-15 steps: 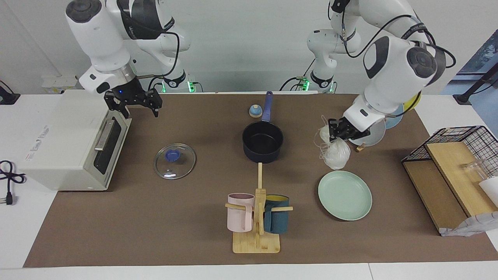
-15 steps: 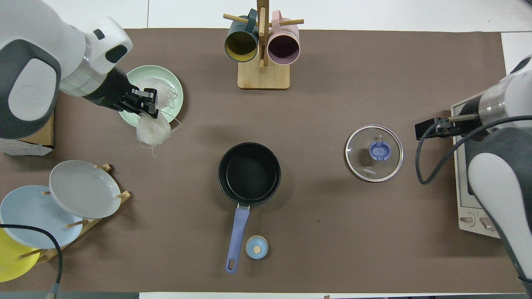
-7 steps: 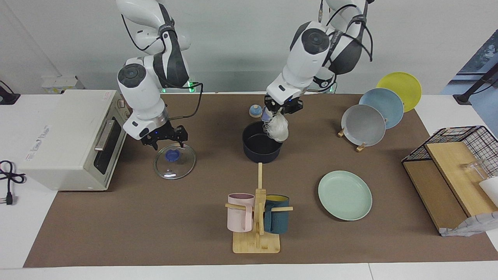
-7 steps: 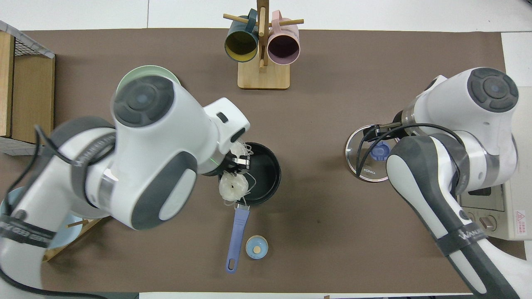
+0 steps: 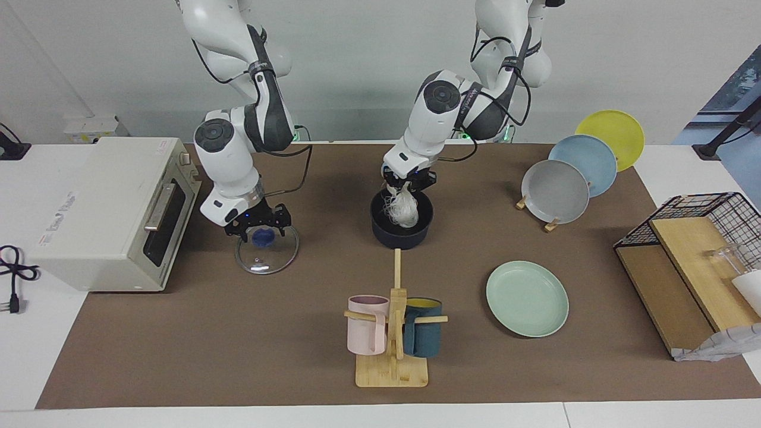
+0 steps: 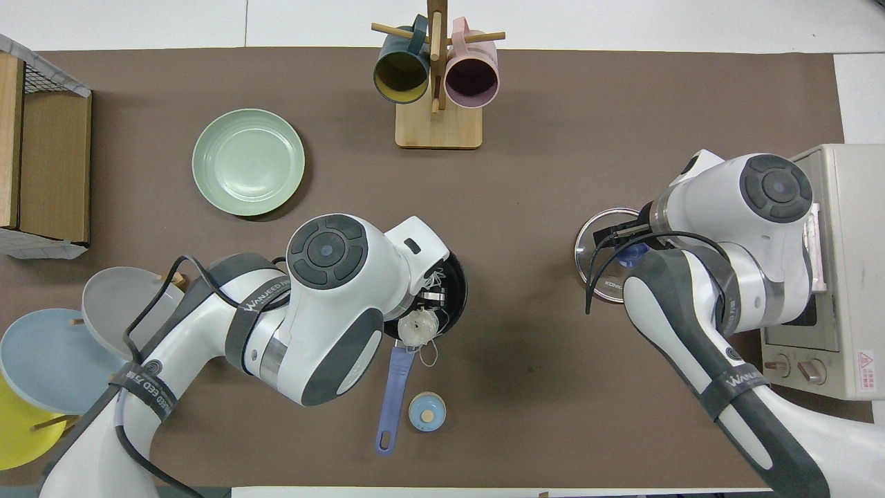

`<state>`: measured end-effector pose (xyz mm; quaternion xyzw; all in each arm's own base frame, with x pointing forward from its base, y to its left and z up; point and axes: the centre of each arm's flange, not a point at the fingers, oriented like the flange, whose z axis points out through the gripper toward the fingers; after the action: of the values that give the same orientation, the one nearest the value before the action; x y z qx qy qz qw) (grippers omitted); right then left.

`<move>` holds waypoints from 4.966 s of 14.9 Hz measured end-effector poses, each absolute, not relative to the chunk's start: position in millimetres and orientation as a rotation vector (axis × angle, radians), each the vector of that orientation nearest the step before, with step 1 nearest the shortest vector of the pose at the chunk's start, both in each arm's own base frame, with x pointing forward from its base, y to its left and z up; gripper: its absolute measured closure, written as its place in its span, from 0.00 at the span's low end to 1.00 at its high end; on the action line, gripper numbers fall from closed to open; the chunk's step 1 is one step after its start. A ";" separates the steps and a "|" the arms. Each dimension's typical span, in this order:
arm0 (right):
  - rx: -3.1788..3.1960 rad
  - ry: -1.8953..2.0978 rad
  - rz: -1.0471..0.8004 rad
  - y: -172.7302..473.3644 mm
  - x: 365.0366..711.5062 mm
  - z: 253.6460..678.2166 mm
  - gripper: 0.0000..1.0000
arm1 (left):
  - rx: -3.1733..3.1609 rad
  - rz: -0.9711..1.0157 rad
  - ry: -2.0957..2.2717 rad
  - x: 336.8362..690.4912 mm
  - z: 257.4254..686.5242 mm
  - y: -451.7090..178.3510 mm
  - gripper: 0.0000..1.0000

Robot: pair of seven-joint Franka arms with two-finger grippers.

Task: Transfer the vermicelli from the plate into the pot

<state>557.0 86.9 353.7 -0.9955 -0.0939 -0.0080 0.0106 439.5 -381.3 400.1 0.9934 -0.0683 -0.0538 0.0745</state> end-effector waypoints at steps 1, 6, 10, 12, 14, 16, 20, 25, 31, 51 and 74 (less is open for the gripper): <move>-3.105 -0.309 -0.016 86.2 554.7 345.2 0.00 | 2.977 -0.145 -0.196 442.3 390.3 -381.8 0.77; -3.100 -0.357 -0.016 85.3 549.3 331.6 0.00 | 2.969 -0.129 -0.225 453.3 354.9 -385.2 0.77; -3.090 -0.439 -0.034 82.6 546.0 324.9 0.00 | 2.963 -0.101 -0.227 463.2 364.7 -378.2 0.52; -3.090 -0.441 -0.032 81.8 545.0 323.9 0.00 | 2.965 -0.094 -0.190 481.9 393.0 -359.7 0.31; -3.091 -0.438 -0.031 79.5 544.7 323.7 0.02 | 2.986 -0.090 -0.185 509.3 446.4 -320.3 0.10; -3.091 -0.435 -0.029 78.1 544.4 323.3 0.06 | 3.012 -0.045 -0.147 534.5 503.3 -265.8 0.00; -3.094 -0.417 -0.025 74.2 544.0 322.1 0.16 | 3.051 0.044 -0.075 557.2 553.6 -176.1 0.00; -3.095 -0.411 -0.026 72.4 544.2 322.4 0.28 | 3.092 0.021 -0.156 561.3 577.5 -108.0 0.00; -3.095 -0.410 -0.028 72.4 544.2 323.3 0.34 | 3.152 -0.127 -0.193 537.7 590.4 -88.2 0.00; -3.093 -0.078 -0.030 344.7 498.0 466.6 0.34 | 3.136 -0.038 -0.154 533.8 608.2 -89.4 0.00; -3.112 -0.154 -0.130 439.4 463.6 410.3 0.34 | 3.134 -0.066 -0.115 534.6 605.2 -76.9 0.00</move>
<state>463.6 439.4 410.3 -0.9978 -0.0495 -0.0416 0.0115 534.6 -76.9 605.2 0.9991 -0.0365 -0.0212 0.0026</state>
